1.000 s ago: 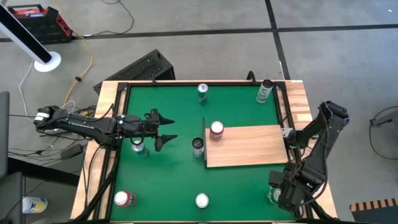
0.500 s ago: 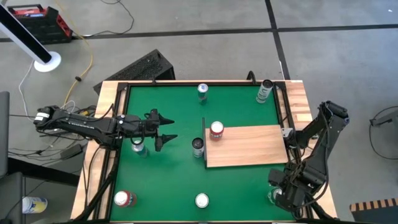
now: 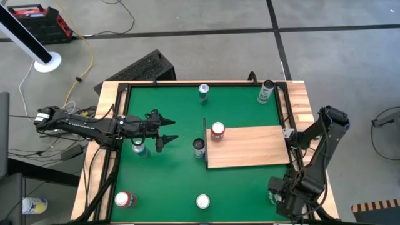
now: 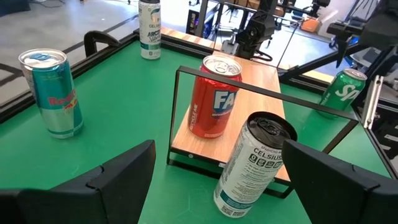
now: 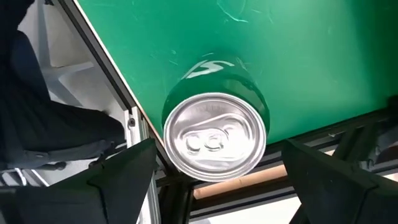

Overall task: Place canned beverage on shelf
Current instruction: Put the right green soda can on the shelf

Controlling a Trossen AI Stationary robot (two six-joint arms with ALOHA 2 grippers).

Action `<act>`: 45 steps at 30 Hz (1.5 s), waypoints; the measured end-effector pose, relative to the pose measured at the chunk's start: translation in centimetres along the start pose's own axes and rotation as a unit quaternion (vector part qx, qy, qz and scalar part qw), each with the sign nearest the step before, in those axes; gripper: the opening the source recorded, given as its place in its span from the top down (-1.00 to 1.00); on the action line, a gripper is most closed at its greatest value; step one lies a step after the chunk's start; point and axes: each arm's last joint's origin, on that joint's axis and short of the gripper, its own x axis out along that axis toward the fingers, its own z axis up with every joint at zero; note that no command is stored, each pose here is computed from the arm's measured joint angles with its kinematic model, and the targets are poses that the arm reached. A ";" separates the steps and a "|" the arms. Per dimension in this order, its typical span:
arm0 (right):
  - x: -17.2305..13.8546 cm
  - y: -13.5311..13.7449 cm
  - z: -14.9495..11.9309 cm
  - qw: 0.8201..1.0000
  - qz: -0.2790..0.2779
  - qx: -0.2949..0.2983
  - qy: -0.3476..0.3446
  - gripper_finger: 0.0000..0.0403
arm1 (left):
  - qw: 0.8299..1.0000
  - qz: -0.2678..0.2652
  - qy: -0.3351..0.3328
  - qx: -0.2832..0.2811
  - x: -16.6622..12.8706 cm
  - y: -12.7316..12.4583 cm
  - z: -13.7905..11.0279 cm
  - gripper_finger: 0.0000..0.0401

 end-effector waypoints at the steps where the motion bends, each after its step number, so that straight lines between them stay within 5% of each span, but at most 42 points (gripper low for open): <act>1: 0.1 0.0 0.0 1.000 -0.001 0.000 0.000 -0.85 | 1.000 -0.002 0.000 -0.001 0.0 0.0 0.0 -0.67; 20: 1.6 -0.6 0.2 1.000 -0.019 0.001 -0.011 -0.83 | 1.000 -0.003 0.003 0.005 0.0 0.0 0.0 -0.67; 32: 1.6 -0.6 0.2 1.000 -0.016 0.002 -0.002 -0.54 | 1.000 -0.004 0.003 0.006 0.0 0.0 0.0 -0.67; 45: -0.4 -0.4 1.4 0.998 -0.018 -0.059 -0.007 -0.51 | 1.000 -0.004 0.003 0.005 0.0 0.0 0.0 -0.67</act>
